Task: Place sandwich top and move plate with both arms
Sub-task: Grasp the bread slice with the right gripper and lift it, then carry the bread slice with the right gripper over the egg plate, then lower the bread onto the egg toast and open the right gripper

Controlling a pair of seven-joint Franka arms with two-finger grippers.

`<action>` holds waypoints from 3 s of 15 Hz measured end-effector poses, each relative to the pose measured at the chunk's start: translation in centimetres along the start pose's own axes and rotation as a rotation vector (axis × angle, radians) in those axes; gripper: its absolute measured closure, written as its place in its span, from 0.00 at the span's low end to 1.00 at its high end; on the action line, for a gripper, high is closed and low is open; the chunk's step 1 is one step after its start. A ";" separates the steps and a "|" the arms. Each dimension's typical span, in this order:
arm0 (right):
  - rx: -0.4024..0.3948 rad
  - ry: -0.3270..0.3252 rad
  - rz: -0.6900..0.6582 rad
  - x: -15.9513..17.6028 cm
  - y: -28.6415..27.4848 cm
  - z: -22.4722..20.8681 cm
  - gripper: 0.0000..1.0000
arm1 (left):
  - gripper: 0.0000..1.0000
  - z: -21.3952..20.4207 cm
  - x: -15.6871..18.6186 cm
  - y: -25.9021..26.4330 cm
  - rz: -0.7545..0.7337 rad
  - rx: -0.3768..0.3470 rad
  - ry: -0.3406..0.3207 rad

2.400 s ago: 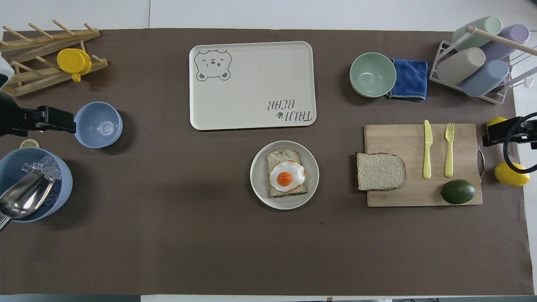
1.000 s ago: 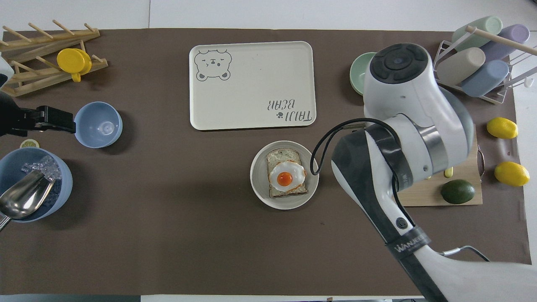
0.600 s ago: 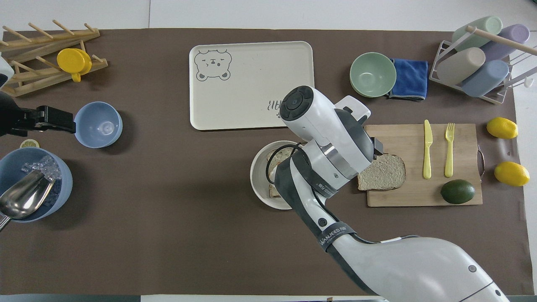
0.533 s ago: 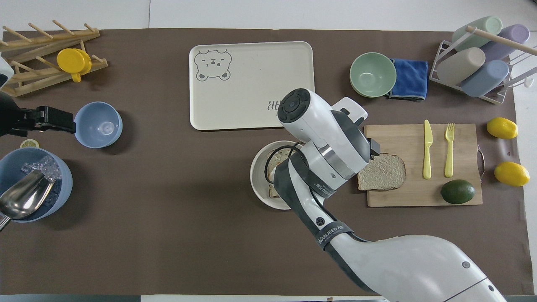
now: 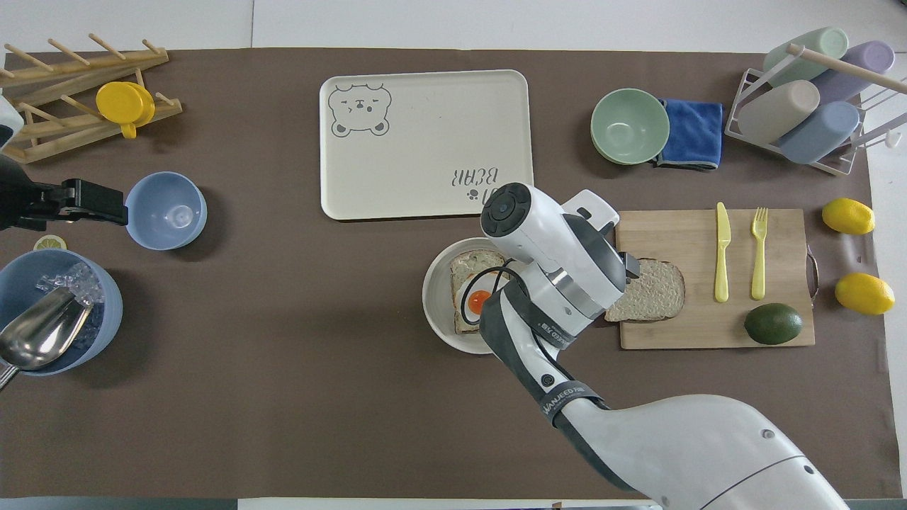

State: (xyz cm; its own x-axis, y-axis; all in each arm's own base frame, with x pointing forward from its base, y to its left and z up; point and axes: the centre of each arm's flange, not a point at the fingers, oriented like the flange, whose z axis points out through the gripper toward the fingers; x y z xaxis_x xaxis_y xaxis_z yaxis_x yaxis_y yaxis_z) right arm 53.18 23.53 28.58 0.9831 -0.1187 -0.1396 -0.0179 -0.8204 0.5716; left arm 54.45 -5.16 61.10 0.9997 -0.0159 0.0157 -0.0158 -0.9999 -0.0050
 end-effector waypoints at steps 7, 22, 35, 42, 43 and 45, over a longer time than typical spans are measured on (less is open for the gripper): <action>-0.049 0.001 -0.029 -1.4 0.7 2.4 0.19 | 0.00 0.0 0.0 0.0 0.000 0.000 0.000; -0.031 0.043 -0.099 -0.4 2.1 -6.8 0.92 | 0.00 0.0 0.0 0.0 0.000 0.000 0.000; 0.185 0.102 -0.185 -7.7 -9.8 -18.9 0.92 | 0.00 0.2 0.0 -3.0 -0.056 0.003 -0.018; 0.233 0.097 -0.161 -7.3 -11.5 -16.8 0.92 | 0.00 0.4 -0.1 -3.8 -0.071 0.003 -0.024; 0.232 0.093 -0.158 -7.1 -11.5 -16.4 0.92 | 0.00 0.4 -0.1 -3.8 -0.070 0.003 -0.024; 0.244 0.090 -0.145 -6.8 -11.4 -16.2 0.92 | 0.00 0.5 -0.1 -3.8 -0.070 0.003 -0.026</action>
State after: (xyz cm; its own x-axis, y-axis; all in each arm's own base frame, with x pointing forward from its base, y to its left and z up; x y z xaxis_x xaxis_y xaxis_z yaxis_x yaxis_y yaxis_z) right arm 49.68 42.71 36.15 0.9905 0.0508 -0.1275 0.0916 -0.9368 0.3378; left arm 54.41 -1.37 60.64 0.9985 0.0547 -0.0094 0.0546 -0.9985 -0.0079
